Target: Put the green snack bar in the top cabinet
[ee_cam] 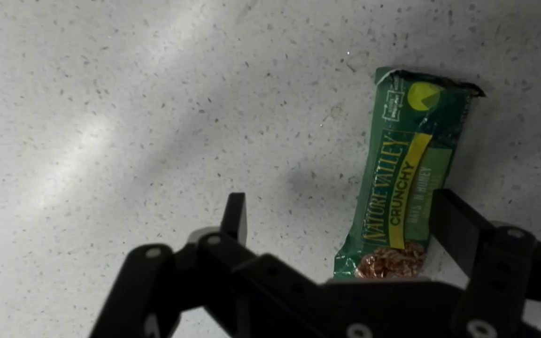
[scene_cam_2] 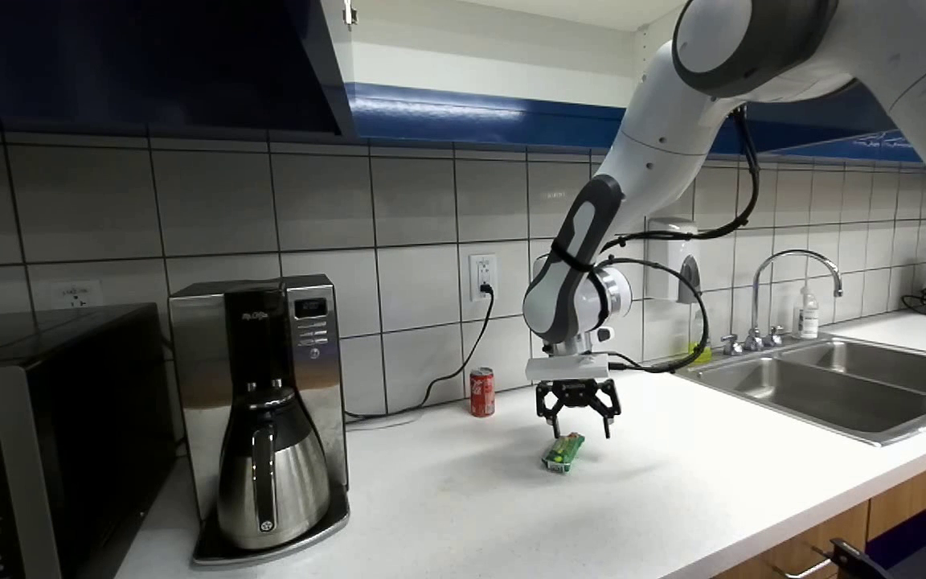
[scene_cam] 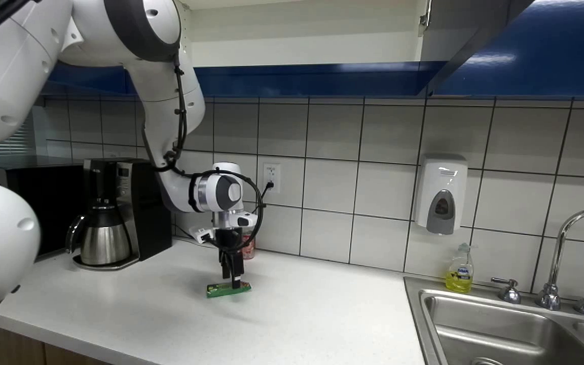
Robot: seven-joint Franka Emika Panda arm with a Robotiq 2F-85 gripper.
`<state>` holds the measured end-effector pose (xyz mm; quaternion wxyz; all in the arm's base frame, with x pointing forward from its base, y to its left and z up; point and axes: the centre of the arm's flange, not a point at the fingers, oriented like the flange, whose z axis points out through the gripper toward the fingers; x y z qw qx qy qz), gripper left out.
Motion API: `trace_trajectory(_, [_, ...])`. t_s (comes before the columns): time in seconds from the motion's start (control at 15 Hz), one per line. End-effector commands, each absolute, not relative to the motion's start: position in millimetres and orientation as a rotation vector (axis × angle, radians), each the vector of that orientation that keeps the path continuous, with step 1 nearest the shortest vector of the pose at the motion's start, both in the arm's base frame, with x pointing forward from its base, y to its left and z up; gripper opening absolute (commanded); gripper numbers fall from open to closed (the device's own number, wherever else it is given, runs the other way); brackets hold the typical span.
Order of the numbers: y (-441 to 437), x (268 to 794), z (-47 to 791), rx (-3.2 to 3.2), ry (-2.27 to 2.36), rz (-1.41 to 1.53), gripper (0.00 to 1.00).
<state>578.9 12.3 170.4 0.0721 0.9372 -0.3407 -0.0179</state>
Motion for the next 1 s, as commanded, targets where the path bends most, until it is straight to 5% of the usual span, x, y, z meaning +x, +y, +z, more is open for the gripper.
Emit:
trace_trajectory(0.0, [16, 587, 162, 2.804, -1.041, -0.022, 1.0])
trace_trajectory(0.93, [22, 598, 149, 2.807, -1.017, 0.009, 1.0])
